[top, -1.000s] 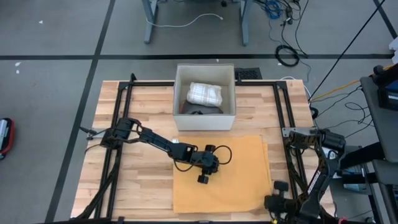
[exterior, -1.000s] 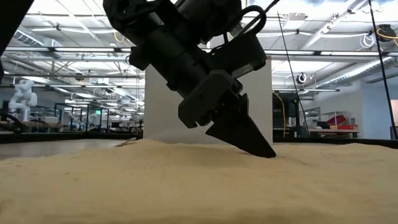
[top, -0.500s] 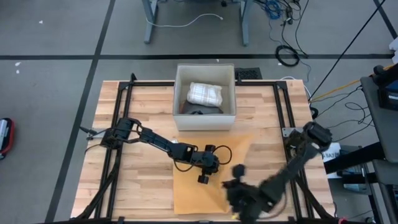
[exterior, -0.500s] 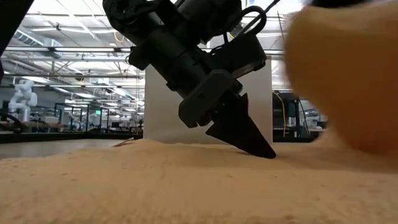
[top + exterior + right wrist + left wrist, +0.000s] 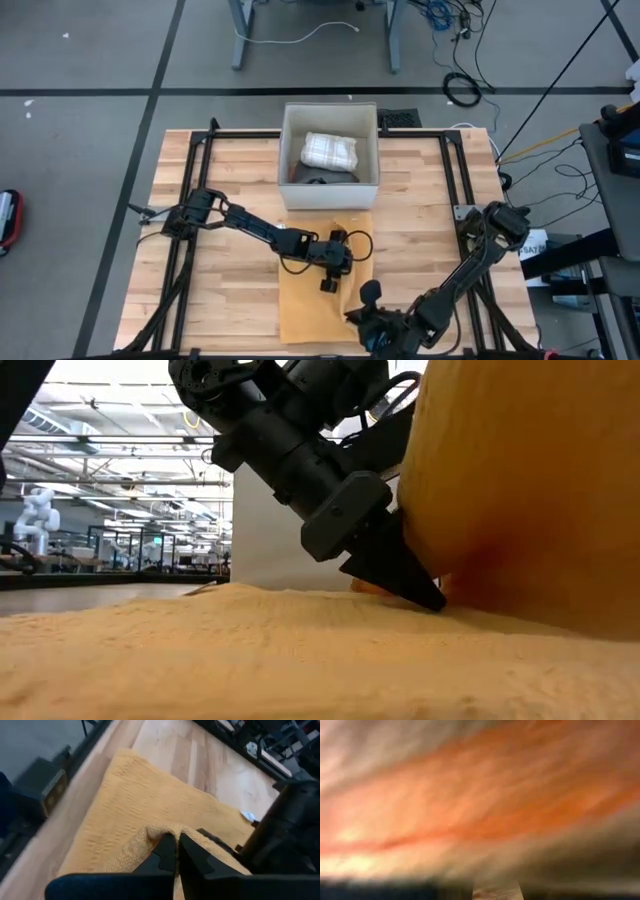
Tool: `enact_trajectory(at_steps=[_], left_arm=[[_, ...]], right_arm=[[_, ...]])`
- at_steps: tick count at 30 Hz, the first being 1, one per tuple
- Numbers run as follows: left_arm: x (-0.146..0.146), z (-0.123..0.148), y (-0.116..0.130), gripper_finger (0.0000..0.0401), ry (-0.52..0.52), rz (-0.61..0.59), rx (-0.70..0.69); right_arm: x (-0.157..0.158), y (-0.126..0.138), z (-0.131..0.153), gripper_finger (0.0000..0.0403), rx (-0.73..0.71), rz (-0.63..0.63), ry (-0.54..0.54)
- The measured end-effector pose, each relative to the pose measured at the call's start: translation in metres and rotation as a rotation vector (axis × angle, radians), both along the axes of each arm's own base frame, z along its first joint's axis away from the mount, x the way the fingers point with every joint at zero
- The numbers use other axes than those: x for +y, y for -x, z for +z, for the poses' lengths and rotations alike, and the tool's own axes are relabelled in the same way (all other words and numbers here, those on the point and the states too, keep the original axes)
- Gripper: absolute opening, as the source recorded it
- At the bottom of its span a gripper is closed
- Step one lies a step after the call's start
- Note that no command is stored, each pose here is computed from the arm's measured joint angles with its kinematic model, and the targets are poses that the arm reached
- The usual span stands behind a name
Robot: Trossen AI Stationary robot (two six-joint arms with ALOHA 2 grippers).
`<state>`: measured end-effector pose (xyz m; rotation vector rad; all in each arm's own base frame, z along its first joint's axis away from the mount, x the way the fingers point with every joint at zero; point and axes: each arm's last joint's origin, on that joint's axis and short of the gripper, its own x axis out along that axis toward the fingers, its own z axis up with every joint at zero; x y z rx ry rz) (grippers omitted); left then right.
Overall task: Fold towel
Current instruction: Fold the orange towel
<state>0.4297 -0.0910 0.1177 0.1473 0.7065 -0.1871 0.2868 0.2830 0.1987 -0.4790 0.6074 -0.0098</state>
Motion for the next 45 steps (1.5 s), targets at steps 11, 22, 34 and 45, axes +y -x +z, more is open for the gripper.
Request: enact_trajectory(at_steps=[11,22,34,45], left_arm=[[0.005,0.046,0.02,0.0124,-0.125,0.093,0.055],[0.012,0.065,0.05,0.0124,-0.261,0.132,0.241],[0.011,0.061,0.056,0.0124,-0.235,0.145,0.31],[-0.01,0.057,0.053,0.0124,-0.208,0.082,0.257]], right_arm=[[0.001,0.0,-0.002,0.0,-0.007,0.003,0.039],[0.001,-0.011,-0.037,0.0001,0.171,0.076,-0.062],[-0.001,-0.028,-0.059,0.0132,0.184,0.056,-0.145],[0.014,0.012,-0.002,0.0183,0.175,-0.045,-0.295]])
